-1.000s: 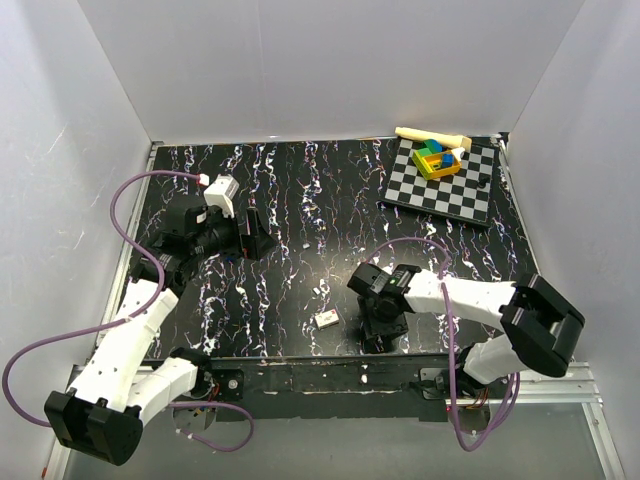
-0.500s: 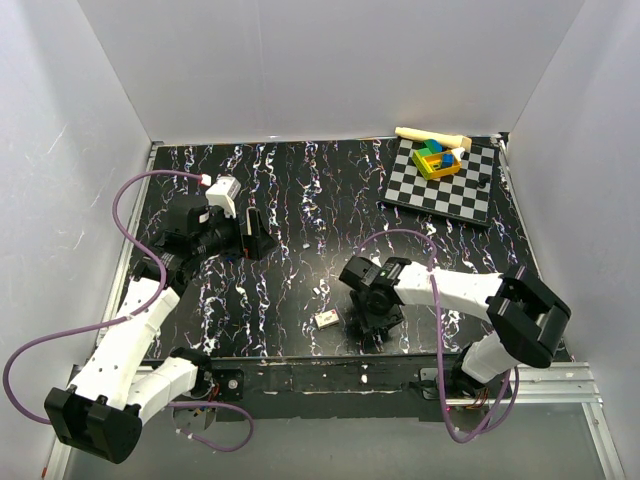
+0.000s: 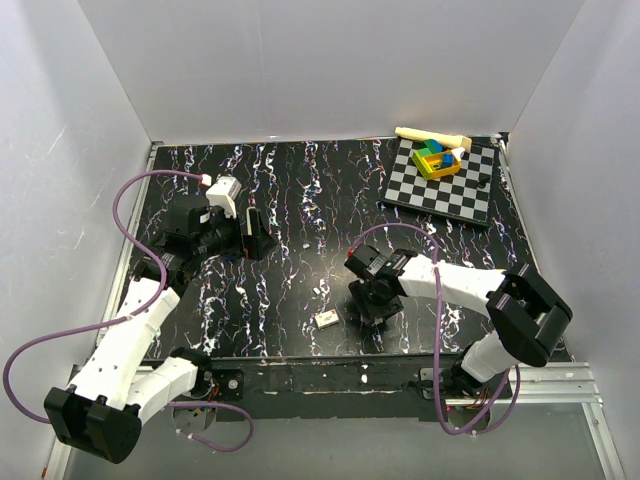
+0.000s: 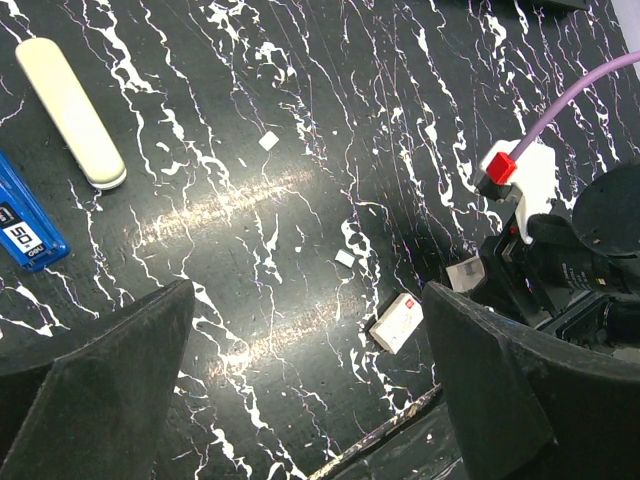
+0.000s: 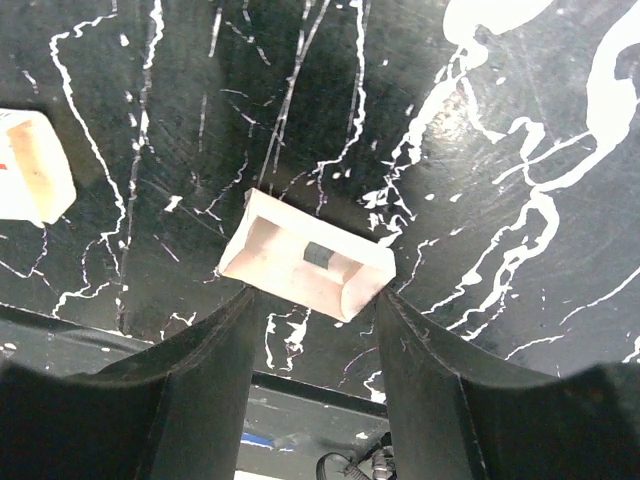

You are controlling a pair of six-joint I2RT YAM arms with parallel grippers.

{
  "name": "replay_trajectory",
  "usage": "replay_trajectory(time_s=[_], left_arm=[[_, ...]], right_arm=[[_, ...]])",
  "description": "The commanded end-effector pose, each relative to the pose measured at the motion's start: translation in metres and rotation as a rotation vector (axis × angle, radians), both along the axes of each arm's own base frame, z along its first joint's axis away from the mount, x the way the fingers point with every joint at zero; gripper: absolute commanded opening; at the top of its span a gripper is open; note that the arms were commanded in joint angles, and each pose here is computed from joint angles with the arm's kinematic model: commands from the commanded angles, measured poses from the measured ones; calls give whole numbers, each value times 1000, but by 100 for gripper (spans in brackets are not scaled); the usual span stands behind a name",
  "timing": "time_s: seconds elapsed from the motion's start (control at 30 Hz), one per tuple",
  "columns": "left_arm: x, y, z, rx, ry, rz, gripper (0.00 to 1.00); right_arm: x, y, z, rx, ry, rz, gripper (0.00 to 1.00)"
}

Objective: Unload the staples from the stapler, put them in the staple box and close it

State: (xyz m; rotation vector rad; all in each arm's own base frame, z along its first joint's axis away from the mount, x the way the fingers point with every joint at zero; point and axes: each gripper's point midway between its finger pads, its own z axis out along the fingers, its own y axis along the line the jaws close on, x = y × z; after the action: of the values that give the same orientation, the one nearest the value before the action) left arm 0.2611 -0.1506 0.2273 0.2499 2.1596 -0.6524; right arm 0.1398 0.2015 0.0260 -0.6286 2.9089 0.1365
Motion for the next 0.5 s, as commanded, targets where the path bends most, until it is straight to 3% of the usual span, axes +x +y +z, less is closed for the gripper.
replay_trajectory(time_s=[0.0,0.47], left_arm=[[1,0,8,9,-33,-4,98],[1,1,8,17,-35,-1,98]], right_arm=[[5,12,3,45,-9,77,57],[37,36,12,52,-70,249,56]])
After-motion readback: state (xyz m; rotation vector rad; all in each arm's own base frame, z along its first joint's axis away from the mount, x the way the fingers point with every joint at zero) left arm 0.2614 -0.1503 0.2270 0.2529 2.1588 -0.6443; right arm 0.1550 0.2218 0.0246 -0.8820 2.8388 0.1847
